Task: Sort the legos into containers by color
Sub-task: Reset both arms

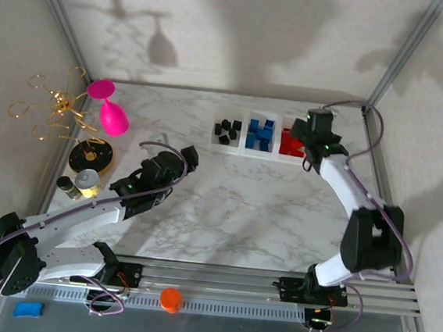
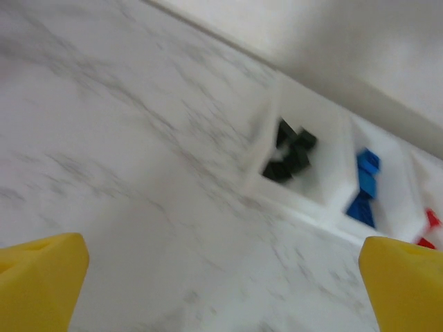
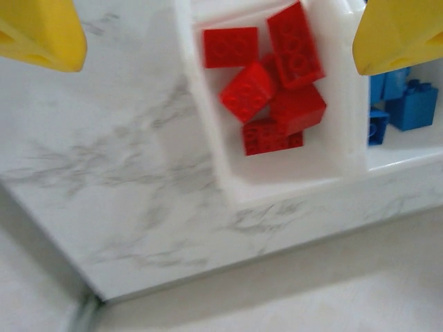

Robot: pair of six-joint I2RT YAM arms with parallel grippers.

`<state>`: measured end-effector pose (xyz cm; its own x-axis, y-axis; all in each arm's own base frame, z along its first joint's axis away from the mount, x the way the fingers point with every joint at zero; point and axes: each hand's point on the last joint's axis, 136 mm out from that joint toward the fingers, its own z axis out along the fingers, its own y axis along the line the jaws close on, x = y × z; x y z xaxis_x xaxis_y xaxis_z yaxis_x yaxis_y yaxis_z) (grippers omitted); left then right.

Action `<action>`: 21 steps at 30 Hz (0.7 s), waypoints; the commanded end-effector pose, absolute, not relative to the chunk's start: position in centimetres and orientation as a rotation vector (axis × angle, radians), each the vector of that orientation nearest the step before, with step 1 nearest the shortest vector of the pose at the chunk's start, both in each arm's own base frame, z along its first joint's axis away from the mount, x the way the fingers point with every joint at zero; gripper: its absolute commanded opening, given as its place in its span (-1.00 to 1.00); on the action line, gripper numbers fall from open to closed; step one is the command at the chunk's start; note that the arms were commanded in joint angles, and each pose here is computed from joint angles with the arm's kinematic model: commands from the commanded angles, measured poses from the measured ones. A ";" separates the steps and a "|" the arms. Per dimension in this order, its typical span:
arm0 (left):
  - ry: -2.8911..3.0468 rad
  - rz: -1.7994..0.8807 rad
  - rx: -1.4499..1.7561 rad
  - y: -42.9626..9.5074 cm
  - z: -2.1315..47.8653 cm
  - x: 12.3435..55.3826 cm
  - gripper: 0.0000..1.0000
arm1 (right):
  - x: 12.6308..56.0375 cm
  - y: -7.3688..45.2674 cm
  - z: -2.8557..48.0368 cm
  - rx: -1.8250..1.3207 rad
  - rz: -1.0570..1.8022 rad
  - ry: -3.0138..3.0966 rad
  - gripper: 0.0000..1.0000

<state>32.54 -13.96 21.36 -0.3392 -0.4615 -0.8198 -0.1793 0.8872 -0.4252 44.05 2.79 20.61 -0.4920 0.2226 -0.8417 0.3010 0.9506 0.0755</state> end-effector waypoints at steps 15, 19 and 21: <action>1.561 0.305 -0.576 4.8 17.4 33.0 0.99 | 35.9 -6.3 12.8 0.472 -0.227 1.765 0.97; 1.483 0.146 -0.558 5.8 16.7 32.8 0.99 | 37.2 -3.8 14.1 0.306 -0.110 1.709 0.97; 1.485 0.127 -0.532 6.0 16.1 33.1 0.99 | 36.5 -2.8 14.4 0.227 -0.081 1.653 0.97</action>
<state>31.64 7.34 12.56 -0.0566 -0.2222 -0.9734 -0.5555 0.8171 -0.1542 35.94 -4.79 10.56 -0.2607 0.1718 -0.9500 0.3484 0.9345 0.0733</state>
